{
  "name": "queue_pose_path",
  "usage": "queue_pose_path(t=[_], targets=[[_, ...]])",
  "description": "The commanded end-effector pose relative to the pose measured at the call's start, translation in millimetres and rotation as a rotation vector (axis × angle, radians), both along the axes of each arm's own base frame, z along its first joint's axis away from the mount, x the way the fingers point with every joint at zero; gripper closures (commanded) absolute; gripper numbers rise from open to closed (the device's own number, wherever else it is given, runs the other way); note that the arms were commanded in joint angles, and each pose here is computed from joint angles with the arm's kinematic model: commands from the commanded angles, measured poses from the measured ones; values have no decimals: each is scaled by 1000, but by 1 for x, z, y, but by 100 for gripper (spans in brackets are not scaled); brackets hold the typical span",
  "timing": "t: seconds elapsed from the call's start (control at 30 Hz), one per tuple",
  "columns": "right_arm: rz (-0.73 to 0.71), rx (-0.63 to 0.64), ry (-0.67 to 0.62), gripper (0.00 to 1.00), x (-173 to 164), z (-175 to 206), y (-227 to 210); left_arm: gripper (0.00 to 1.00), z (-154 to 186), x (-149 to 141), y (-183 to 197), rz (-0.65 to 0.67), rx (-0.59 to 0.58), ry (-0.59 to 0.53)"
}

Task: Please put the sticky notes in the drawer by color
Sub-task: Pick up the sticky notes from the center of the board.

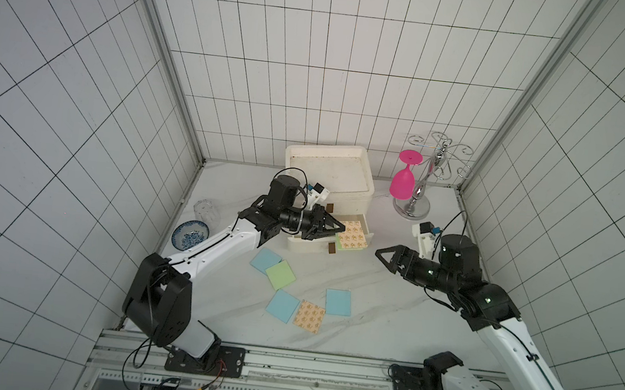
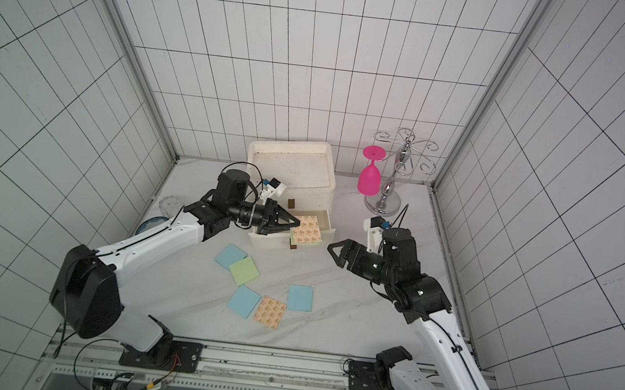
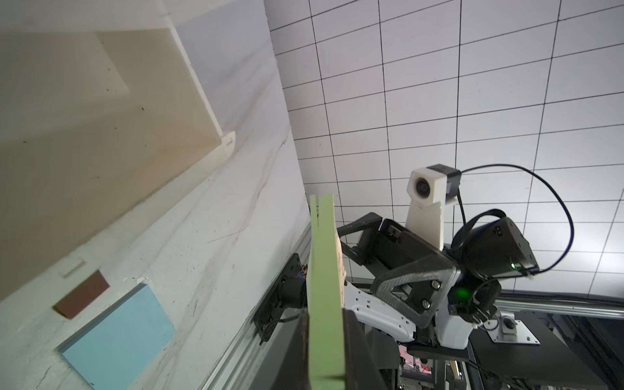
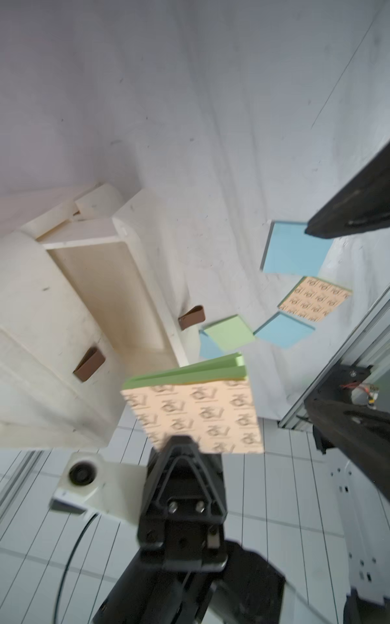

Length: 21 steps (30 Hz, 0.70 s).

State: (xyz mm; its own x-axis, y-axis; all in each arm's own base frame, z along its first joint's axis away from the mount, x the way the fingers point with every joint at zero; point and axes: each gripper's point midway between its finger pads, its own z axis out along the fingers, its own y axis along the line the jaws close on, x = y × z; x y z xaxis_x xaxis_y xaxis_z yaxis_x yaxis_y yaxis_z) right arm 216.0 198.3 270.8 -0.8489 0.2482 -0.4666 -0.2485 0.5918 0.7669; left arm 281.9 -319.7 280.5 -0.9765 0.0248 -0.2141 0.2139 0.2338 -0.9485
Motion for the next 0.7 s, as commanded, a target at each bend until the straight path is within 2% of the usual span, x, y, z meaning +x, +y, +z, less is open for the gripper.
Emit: queue_pose_path(t=[0.0, 0.2, 0.37, 0.5, 0.67], targets=[[116, 295, -8, 23, 1, 48, 22, 92, 37, -23, 4, -107, -100, -123], [220, 477, 57, 25, 9, 62, 40, 92, 58, -34, 10, -140, -152, -178], [242, 492, 54, 26, 8, 63, 42, 91, 79, -36, 9, -155, -230, -175], [313, 559, 20, 24, -2, 85, 50, 91, 83, -35, 8, -155, -239, -178], [381, 571, 15, 25, -13, 91, 61, 91, 88, -33, 5, -183, -245, -172]])
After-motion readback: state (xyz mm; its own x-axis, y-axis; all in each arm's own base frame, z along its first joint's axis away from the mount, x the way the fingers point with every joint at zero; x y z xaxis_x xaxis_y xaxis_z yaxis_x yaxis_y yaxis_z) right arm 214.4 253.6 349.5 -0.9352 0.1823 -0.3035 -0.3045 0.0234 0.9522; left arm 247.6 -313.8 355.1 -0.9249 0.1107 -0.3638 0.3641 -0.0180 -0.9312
